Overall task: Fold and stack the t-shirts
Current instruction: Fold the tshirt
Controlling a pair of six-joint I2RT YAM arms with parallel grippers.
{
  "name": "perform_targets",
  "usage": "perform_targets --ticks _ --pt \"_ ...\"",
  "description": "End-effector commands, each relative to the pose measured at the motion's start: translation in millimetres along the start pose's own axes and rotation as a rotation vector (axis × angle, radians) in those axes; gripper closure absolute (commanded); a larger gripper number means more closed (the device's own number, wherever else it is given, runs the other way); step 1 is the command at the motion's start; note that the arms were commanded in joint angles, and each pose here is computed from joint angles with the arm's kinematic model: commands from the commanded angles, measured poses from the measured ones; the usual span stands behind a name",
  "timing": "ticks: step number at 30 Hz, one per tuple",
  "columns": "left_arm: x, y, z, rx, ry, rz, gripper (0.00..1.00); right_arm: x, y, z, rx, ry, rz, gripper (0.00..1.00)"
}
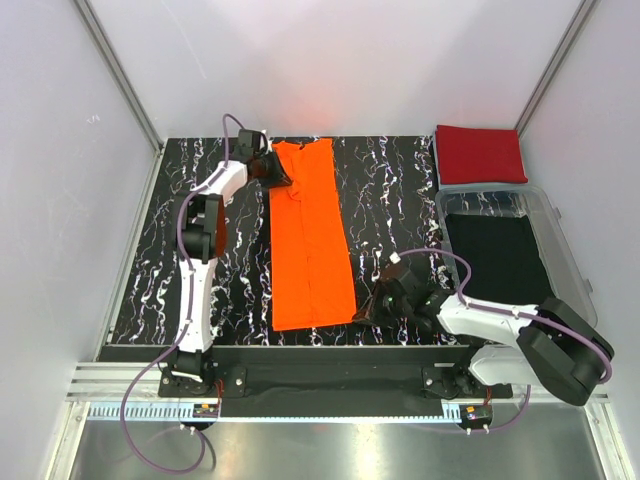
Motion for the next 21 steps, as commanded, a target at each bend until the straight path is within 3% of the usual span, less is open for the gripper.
perform_targets --ticks 1,5,9,10,12,13,15,16,21 --pt "-28 23 15 -0.059 -0.058 -0.066 0.80 10 -6 7 -0.069 -0.042 0.041 1.00" --pt "-31 65 21 -0.130 -0.062 -0.008 0.65 21 -5 1 -0.091 -0.046 0.061 1.00" --pt "-34 144 18 -0.235 -0.021 0.086 0.65 16 -6 -2 -0.089 -0.032 0.049 1.00" --pt "-11 145 -5 -0.204 -0.004 0.154 0.64 16 -5 -2 -0.091 -0.032 0.051 1.00" --pt "-7 179 -22 -0.241 -0.001 0.183 0.64 16 -4 -3 -0.092 -0.030 0.056 1.00" --pt "18 179 -50 -0.190 0.028 0.242 0.64 17 -2 -2 -0.098 -0.028 0.065 1.00" --pt "15 201 -81 -0.166 0.023 0.206 0.62 18 1 -2 -0.103 -0.027 0.078 1.00" --pt "37 200 -115 -0.102 0.041 0.246 0.62 21 4 -1 -0.113 -0.022 0.093 1.00" --pt "48 232 -202 -0.056 -0.004 0.238 0.60 26 11 2 -0.131 0.006 0.119 1.00"
Point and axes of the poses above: each gripper's point midway between its finger pads, its own y axis back along the fingers, its own x axis along the line the jaws close on, z = x × y, the point moved 4 cm from there along y, back along the fingers, and after that the axes turned 13 degrees about y, right-handed, at the moved point
